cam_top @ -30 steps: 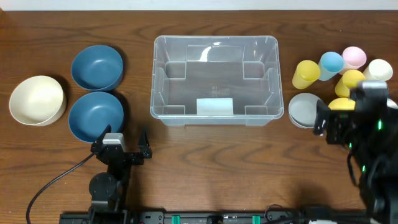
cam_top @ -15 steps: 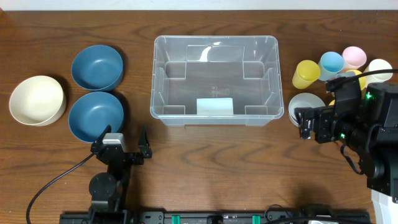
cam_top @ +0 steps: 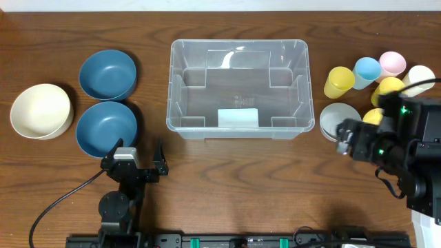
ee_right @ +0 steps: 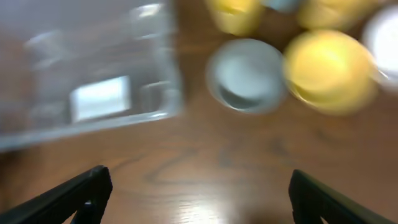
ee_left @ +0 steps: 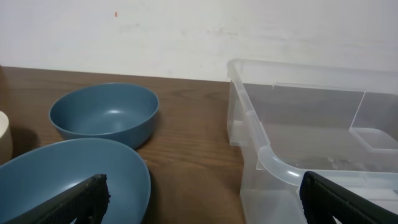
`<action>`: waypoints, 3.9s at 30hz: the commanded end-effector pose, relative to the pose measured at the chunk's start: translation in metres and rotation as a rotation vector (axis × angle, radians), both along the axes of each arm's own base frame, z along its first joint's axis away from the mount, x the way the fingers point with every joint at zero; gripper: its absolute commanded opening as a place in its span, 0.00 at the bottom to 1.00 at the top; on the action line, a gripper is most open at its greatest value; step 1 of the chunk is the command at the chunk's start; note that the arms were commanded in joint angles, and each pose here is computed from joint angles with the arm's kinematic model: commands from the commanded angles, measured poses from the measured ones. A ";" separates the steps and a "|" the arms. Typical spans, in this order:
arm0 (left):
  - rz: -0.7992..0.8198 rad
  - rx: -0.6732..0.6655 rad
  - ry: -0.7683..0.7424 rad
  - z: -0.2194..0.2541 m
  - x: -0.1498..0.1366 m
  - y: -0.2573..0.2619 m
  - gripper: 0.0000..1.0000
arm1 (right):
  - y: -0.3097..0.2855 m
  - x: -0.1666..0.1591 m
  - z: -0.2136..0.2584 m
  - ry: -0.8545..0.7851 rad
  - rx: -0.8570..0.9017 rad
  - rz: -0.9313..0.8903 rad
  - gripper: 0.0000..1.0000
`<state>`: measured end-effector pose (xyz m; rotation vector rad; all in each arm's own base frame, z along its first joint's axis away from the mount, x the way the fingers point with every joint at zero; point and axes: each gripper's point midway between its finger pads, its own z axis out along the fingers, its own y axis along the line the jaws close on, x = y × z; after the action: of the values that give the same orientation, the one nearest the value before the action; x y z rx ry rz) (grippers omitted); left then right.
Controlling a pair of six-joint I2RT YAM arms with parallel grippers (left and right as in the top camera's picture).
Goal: Pack container
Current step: 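Lower the right gripper and grasp the grey bowl's rim, then carry the grey bowl into the bin and release it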
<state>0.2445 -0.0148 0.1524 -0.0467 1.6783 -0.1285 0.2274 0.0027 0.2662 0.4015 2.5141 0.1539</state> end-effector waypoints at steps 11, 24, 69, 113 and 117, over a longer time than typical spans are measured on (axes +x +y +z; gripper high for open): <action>0.022 0.023 0.054 -0.017 -0.001 0.005 0.98 | -0.064 0.011 -0.079 0.092 -0.001 -0.715 0.92; 0.022 0.023 0.054 -0.017 -0.001 0.005 0.98 | -0.070 0.033 -0.192 0.156 0.006 -0.783 0.87; 0.022 0.023 0.054 -0.017 -0.001 0.005 0.98 | -0.060 0.053 -0.162 0.051 -0.010 -0.552 0.01; 0.022 0.023 0.054 -0.017 -0.001 0.005 0.98 | 0.150 0.223 -0.109 0.063 -0.107 0.396 0.01; 0.022 0.023 0.054 -0.017 -0.001 0.005 0.98 | 0.150 0.229 -0.140 0.118 -0.117 0.392 0.02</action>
<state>0.2445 -0.0148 0.1523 -0.0467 1.6787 -0.1285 0.4477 0.1558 0.1321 -0.1424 2.6800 0.1718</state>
